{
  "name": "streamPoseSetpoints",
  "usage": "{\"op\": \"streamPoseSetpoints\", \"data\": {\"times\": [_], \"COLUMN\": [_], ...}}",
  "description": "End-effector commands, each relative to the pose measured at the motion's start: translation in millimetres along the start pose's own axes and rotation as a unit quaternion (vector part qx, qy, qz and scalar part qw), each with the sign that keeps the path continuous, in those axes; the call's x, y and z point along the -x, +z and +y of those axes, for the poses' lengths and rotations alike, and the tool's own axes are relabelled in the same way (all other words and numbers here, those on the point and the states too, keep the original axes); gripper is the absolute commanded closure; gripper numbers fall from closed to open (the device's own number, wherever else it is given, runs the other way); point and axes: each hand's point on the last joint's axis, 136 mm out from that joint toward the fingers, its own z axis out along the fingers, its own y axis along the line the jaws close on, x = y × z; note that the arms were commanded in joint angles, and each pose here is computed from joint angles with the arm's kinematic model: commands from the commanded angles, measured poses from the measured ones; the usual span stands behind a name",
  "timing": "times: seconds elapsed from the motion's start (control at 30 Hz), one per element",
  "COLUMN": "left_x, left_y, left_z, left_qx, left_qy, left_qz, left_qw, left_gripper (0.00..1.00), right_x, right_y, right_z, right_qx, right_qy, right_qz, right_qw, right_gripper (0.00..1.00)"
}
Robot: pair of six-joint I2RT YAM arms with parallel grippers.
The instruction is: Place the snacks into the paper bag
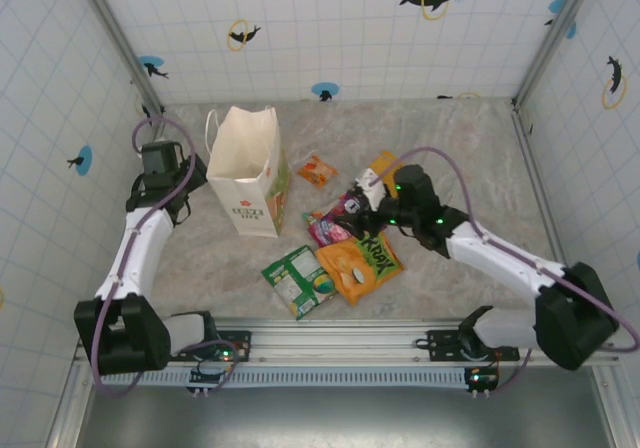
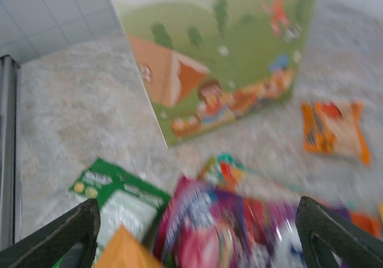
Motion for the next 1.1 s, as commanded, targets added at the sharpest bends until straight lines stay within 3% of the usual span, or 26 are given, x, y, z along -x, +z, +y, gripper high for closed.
{"op": "streamPoseSetpoints", "data": {"times": [0.0, 0.27, 0.43, 0.63, 0.73, 0.9, 1.07], "left_x": [-12.3, -7.5, 3.3, -9.1, -16.9, -24.6, -23.4], "left_y": [-17.8, -69.5, -101.5, -127.3, -133.9, -145.8, -151.8], "left_z": [-1.3, -20.1, -31.3, -62.3, -74.8, -92.9, -98.7], "left_qx": [-0.018, -0.088, -0.125, -0.227, -0.269, -0.332, -0.350], "left_qy": [0.033, 0.099, 0.138, 0.188, 0.206, 0.221, 0.225], "left_qz": [0.019, -0.023, -0.079, -0.088, -0.078, -0.069, -0.073], "left_qw": [0.999, 0.991, 0.979, 0.952, 0.938, 0.914, 0.906], "left_gripper": [0.14, 0.18, 0.18, 0.20, 0.21, 0.23, 0.23], "right_x": [-58.2, -124.1, -137.5, -140.3, -140.2, -146.9, -146.0], "right_y": [-27.3, -51.4, -43.4, -32.7, -28.5, -23.7, -23.0], "right_z": [-5.9, -10.9, -16.4, -14.2, -0.4, 0.9, 11.7], "right_qx": [-0.014, -0.039, -0.033, 0.004, 0.052, 0.069, 0.105], "right_qy": [0.072, 0.119, 0.105, 0.084, 0.078, 0.068, 0.064], "right_qz": [0.080, 0.133, 0.159, 0.172, 0.166, 0.176, 0.166], "right_qw": [0.994, 0.983, 0.981, 0.981, 0.982, 0.980, 0.979], "right_gripper": [0.16, 0.17, 0.17, 0.18, 0.22, 0.34, 0.48]}}
